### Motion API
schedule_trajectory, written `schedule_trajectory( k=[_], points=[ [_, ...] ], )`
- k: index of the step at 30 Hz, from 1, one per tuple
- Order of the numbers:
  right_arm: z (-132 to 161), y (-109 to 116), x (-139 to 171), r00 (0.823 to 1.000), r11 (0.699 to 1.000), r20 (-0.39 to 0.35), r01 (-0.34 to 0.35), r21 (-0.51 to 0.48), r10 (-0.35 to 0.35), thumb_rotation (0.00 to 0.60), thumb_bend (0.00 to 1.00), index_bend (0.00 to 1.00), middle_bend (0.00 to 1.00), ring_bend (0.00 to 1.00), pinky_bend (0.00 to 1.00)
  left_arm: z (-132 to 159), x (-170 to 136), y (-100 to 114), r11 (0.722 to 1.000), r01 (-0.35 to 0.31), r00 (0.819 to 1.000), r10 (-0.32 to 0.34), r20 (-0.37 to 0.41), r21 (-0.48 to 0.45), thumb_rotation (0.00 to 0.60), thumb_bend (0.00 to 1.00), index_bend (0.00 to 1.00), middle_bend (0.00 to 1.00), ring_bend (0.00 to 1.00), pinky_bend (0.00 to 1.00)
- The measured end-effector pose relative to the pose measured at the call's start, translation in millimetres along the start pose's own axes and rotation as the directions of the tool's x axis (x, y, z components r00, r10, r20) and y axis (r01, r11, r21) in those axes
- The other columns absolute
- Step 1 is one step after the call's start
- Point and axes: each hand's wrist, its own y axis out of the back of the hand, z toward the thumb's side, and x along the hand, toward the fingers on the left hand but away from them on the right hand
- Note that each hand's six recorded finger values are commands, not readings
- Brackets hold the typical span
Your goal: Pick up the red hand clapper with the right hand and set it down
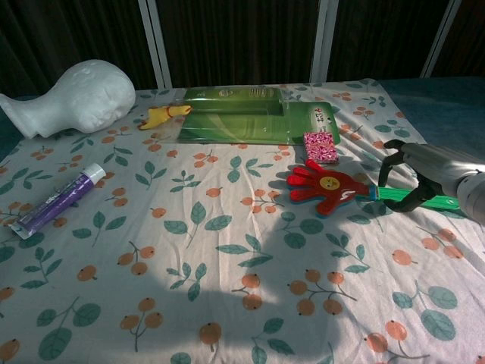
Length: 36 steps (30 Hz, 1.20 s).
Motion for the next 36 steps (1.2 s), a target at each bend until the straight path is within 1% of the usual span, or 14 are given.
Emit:
schedule_trajectory(
  k=[2, 5, 7, 8, 9, 12, 19, 23, 25, 27, 32, 36],
  points=[
    [0.5, -0.1, 0.1, 1.0, 1.0, -0.002, 0.001, -0.001, -0.001, 0.6, 0.45, 0.63, 0.15, 0.0, 0.0, 0.1, -0.2, 0.1, 1.0, -0.001, 1.0, 0.001, 0.0, 0.001, 0.6, 0.49, 0.0, 0.0, 0.0, 0.17],
    [2.3, 0.5, -0.1, 1.0, 1.0, -0.006, 0.008, -0.009, -0.008, 0.6, 0.46, 0.7, 0.25, 0.0, 0.0, 0.1, 0.0, 0.5, 1.0, -0.002, 1.0, 0.002, 0.0, 0.001, 0.6, 0.49, 0.0, 0.0, 0.0, 0.17],
    [3.3, 1.0, -0.3, 1.0, 1.0, -0.009, 0.012, -0.015, -0.012, 0.6, 0.46, 0.74, 0.32, 0.06, 0.0, -0.2, -0.1, 0.4, 1.0, -0.001, 1.0, 0.001, -0.001, 0.001, 0.6, 0.49, 0.0, 0.0, 0.0, 0.17],
    [3.8, 1.3, -0.2, 1.0, 1.0, -0.011, 0.016, -0.019, -0.016, 0.6, 0.47, 0.75, 0.34, 0.08, 0.0, -0.3, -0.1, 0.4, 1.0, -0.001, 1.0, 0.001, -0.001, 0.001, 0.6, 0.49, 0.0, 0.0, 0.0, 0.17],
    [4.2, 1.6, -0.2, 1.0, 1.0, -0.012, 0.018, -0.022, -0.019, 0.6, 0.47, 0.77, 0.38, 0.13, 0.01, -0.2, 0.1, 0.4, 1.0, -0.001, 1.0, 0.001, -0.001, 0.001, 0.6, 0.49, 0.0, 0.0, 0.0, 0.17],
    [5.9, 3.7, -0.2, 0.999, 0.999, -0.018, 0.033, -0.034, -0.033, 0.6, 0.48, 0.8, 0.43, 0.19, 0.07, -0.1, 0.0, 0.3, 1.0, 0.0, 1.0, 0.0, -0.001, 0.002, 0.6, 0.49, 0.0, 0.0, 0.0, 0.17],
    [10.4, 9.9, 0.3, 0.997, 0.996, -0.033, 0.06, -0.065, -0.063, 0.6, 0.49, 0.82, 0.47, 0.24, 0.12, 0.0, -0.4, 0.5, 1.0, -0.001, 1.0, 0.001, 0.0, 0.003, 0.6, 0.49, 0.0, 0.0, 0.0, 0.17],
    [14.0, 13.7, 1.0, 0.996, 0.993, -0.039, 0.072, -0.094, -0.076, 0.6, 0.51, 0.83, 0.52, 0.29, 0.18, 0.0, -0.8, 0.6, 1.0, -0.001, 1.0, 0.001, 0.0, 0.003, 0.6, 0.49, 0.0, 0.0, 0.0, 0.17],
    [15.2, 15.5, 1.2, 0.996, 0.99, -0.039, 0.077, -0.122, -0.082, 0.6, 0.52, 0.84, 0.53, 0.32, 0.26, -0.1, -0.7, 0.7, 1.0, -0.001, 1.0, 0.001, 0.0, 0.003, 0.6, 0.49, 0.0, 0.0, 0.0, 0.17],
    [15.8, 16.3, 1.2, 0.996, 0.986, -0.037, 0.08, -0.147, -0.086, 0.6, 0.52, 0.84, 0.53, 0.34, 0.3, -0.1, -0.8, 0.5, 1.0, 0.0, 1.0, 0.0, -0.001, 0.003, 0.6, 0.49, 0.0, 0.0, 0.0, 0.17],
    [16.4, 14.5, -0.1, 0.997, 0.974, -0.026, 0.067, -0.217, -0.074, 0.6, 0.53, 0.86, 0.55, 0.37, 0.33, 0.3, -1.0, 0.0, 1.0, 0.003, 1.0, -0.003, -0.001, 0.005, 0.6, 0.49, 0.0, 0.0, 0.0, 0.17],
    [18.0, 13.6, -1.2, 0.998, 0.954, -0.013, 0.048, -0.296, -0.054, 0.6, 0.55, 0.89, 0.58, 0.41, 0.37, 0.1, -0.6, 0.0, 1.0, 0.003, 1.0, -0.003, -0.002, 0.005, 0.6, 0.49, 0.0, 0.0, 0.0, 0.17]
  ],
)
